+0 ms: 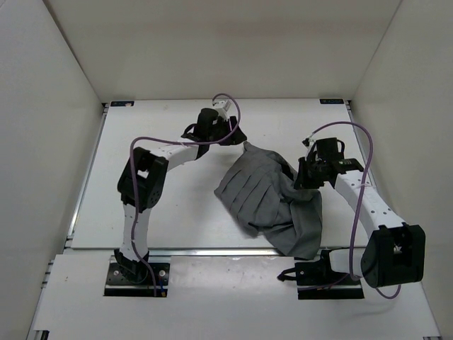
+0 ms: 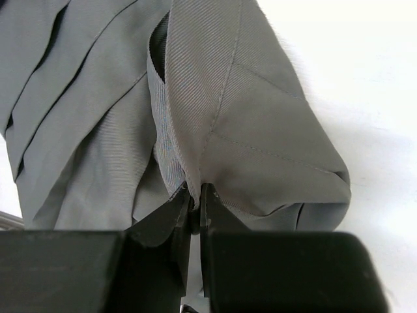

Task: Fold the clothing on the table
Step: Move the skirt to the center of the board, then flatten the skirt out

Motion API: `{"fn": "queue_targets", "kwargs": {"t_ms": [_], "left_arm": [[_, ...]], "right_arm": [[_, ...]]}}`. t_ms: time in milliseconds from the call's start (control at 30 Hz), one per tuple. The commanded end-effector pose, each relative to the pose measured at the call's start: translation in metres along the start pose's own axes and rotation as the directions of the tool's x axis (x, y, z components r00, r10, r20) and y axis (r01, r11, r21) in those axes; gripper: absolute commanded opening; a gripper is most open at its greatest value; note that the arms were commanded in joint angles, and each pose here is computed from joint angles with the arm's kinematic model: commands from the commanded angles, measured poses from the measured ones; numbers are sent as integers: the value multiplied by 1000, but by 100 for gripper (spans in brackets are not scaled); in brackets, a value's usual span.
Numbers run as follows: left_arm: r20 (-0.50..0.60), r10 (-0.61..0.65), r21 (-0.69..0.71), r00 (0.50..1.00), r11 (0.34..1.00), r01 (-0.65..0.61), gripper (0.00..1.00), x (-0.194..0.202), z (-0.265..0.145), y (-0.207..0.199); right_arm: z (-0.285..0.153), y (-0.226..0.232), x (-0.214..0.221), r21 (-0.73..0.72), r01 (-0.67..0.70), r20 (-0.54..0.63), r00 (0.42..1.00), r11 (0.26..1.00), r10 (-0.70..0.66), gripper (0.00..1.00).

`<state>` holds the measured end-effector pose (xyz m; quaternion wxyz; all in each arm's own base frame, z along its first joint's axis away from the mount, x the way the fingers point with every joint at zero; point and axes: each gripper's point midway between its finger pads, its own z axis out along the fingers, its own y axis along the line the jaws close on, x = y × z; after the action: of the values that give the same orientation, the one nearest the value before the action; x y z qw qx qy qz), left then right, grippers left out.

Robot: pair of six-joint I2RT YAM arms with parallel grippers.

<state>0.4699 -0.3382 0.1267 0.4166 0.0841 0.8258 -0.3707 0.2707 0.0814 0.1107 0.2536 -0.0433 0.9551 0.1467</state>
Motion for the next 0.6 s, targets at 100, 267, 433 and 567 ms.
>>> {"fn": "queue_targets", "kwargs": {"t_ms": [100,267,433,567], "left_arm": [[-74,11,-61,997,998,-16,63,6,40,11],[-91,6,-91,996,996,-14,64,21,55,25],[-122,0,-71,993,997,-9,67,27,68,22],[-125,1,-70,992,997,-10,67,32,73,21]], "right_arm": [[-2,10,-9,-44,8,52,999,999,-6,0],[0,9,-8,-50,20,50,999,999,-17,0],[0,11,-10,-66,22,62,998,998,-18,0],[1,10,-8,-64,19,56,998,998,-15,0]]}}
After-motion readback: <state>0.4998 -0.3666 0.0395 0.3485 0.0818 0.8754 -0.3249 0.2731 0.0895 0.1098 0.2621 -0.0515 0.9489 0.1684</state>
